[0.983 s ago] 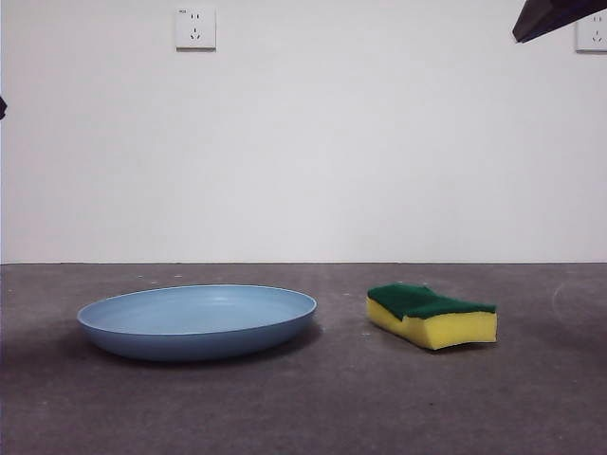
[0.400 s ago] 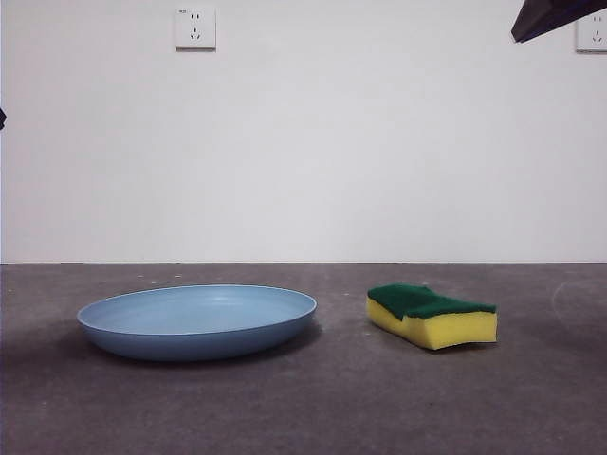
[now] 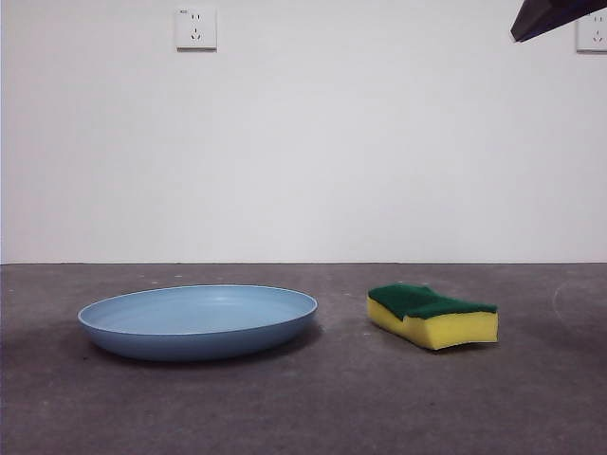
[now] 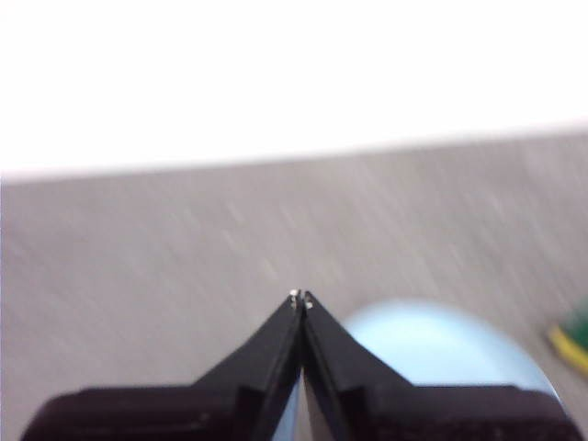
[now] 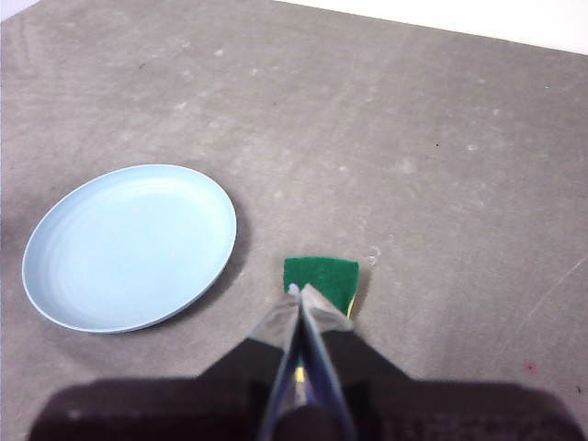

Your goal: Pick up the plate,pick up the cloth,clean the plate with the cloth

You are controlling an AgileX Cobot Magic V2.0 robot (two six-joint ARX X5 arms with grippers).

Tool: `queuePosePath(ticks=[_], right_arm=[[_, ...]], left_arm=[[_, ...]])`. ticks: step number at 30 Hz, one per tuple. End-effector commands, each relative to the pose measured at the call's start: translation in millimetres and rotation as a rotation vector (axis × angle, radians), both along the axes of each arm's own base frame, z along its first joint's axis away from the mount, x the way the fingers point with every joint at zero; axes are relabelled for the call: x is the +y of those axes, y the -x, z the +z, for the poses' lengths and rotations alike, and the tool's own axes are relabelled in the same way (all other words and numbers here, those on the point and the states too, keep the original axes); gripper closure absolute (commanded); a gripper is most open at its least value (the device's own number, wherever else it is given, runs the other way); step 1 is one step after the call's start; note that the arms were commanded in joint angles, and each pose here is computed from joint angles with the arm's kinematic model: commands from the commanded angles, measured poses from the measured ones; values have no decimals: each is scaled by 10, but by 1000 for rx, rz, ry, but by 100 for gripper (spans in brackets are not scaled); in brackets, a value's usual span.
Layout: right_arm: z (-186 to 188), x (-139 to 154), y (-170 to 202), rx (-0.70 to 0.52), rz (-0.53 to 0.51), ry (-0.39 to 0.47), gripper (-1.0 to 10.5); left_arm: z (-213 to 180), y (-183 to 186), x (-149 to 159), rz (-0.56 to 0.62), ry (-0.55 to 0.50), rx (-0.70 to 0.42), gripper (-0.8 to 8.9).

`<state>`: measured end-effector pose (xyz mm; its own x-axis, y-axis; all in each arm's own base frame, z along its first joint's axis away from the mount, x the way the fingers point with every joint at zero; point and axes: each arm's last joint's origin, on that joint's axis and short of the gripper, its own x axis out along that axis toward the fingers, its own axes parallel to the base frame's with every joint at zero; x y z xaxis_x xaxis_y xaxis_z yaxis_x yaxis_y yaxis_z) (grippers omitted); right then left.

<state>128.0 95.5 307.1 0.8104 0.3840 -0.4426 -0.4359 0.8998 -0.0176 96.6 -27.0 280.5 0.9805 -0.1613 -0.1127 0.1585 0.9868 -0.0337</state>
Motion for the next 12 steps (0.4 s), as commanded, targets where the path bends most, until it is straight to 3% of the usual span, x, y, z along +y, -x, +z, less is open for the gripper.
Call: queuePosePath(ticks=[1,12], right_arm=[[-4,-2,1,-1,-4,-7,946],[-4,-2,1,-1,-3,-7,946]], left_arm=[[-118,19,85,72,-14,-42,817],[-897,-33,208,147,-9,-42,817]])
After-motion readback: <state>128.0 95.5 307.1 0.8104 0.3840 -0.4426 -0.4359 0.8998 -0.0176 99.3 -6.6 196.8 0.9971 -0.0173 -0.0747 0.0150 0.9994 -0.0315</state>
